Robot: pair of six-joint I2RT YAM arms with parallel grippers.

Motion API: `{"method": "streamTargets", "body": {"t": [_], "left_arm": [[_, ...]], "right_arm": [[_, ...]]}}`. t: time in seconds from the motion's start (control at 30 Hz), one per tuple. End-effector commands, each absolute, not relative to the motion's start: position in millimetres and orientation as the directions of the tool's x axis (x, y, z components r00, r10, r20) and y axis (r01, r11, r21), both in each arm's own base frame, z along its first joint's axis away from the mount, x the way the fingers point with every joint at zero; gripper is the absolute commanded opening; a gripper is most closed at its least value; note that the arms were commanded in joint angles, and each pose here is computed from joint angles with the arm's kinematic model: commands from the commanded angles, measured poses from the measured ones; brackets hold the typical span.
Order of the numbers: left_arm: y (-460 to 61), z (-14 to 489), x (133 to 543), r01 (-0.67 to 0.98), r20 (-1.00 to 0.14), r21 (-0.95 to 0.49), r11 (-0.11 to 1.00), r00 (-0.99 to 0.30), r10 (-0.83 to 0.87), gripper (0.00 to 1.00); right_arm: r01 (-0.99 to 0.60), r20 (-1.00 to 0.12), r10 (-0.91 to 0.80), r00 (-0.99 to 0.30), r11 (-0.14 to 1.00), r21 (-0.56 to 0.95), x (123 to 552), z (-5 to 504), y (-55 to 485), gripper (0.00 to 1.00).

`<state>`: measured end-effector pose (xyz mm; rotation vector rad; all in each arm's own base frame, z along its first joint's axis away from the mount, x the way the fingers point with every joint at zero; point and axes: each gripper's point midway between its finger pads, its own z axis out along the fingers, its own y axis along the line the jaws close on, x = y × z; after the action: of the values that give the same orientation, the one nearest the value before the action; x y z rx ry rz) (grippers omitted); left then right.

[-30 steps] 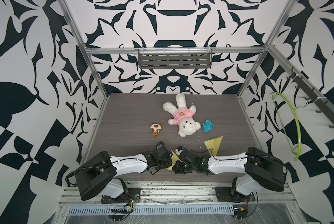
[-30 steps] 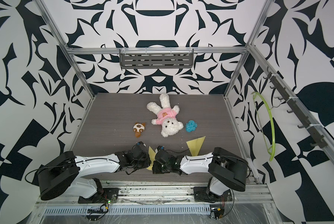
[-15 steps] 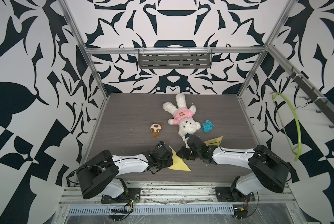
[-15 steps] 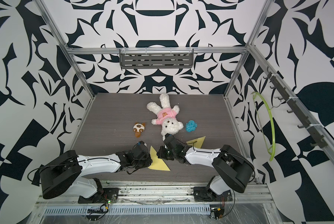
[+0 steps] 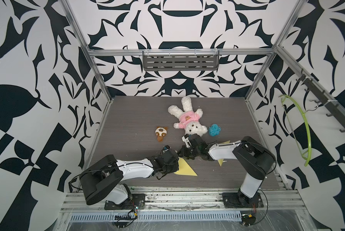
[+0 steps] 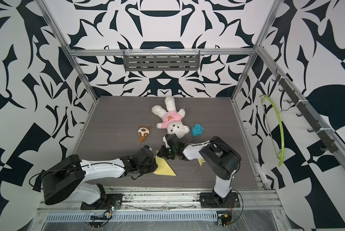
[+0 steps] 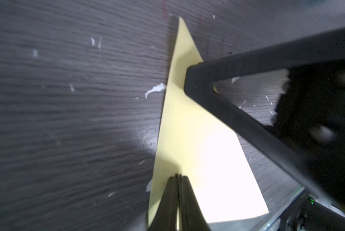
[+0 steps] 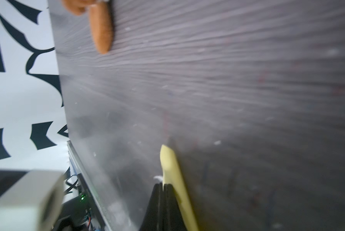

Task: Fold the square paper diagonally
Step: Fold the paper at the center of the board.

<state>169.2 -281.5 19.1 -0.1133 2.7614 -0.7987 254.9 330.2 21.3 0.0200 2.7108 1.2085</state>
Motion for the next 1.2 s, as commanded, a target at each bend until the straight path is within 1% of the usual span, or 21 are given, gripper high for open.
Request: {"method": "streamTargets", "body": {"t": [0.0, 0.1, 0.27, 0.43, 0.47, 0.6, 0.73, 0.97, 1.17], "left_arm": [[-271, 11, 159, -0.008, -0.199, -0.488, 0.873, -0.973, -0.120, 0.08], [-273, 15, 159, -0.001, -0.198, -0.501, 0.865, -0.973, -0.116, 0.09], [-278, 29, 160, 0.009, -0.206, -0.522, 0.853, -0.972, -0.115, 0.17], [-286, 57, 166, 0.028, -0.237, -0.576, 0.817, -0.962, -0.135, 0.27], [-288, 59, 166, 0.027, -0.235, -0.584, 0.811, -0.962, -0.137, 0.28], [-297, 57, 165, 0.011, -0.206, -0.624, 0.781, -0.967, -0.151, 0.26], [-297, 41, 164, -0.012, -0.182, -0.609, 0.793, -0.971, -0.154, 0.23], [-287, 4, 155, -0.046, -0.144, -0.538, 0.842, -0.979, -0.146, 0.17], [-278, -14, 146, -0.048, -0.131, -0.481, 0.875, -0.984, -0.125, 0.13]], "right_arm": [[-0.088, -0.187, 0.083, -0.979, 0.654, 0.751, 265, 22, 330, 0.00], [-0.086, -0.183, 0.080, -0.980, 0.659, 0.747, 266, 16, 328, 0.00], [-0.079, -0.182, 0.085, -0.980, 0.669, 0.739, 265, 8, 323, 0.00], [-0.072, -0.177, 0.089, -0.980, 0.673, 0.736, 264, 0, 318, 0.00], [-0.072, -0.178, 0.090, -0.980, 0.671, 0.738, 264, -1, 318, 0.00], [-0.068, -0.177, 0.094, -0.980, 0.672, 0.737, 264, -6, 317, 0.00], [-0.067, -0.178, 0.095, -0.979, 0.679, 0.731, 264, -8, 316, 0.00], [-0.072, -0.190, 0.096, -0.977, 0.693, 0.717, 265, -11, 312, 0.00], [-0.065, -0.205, 0.116, -0.972, 0.704, 0.707, 273, -12, 308, 0.00]]}}
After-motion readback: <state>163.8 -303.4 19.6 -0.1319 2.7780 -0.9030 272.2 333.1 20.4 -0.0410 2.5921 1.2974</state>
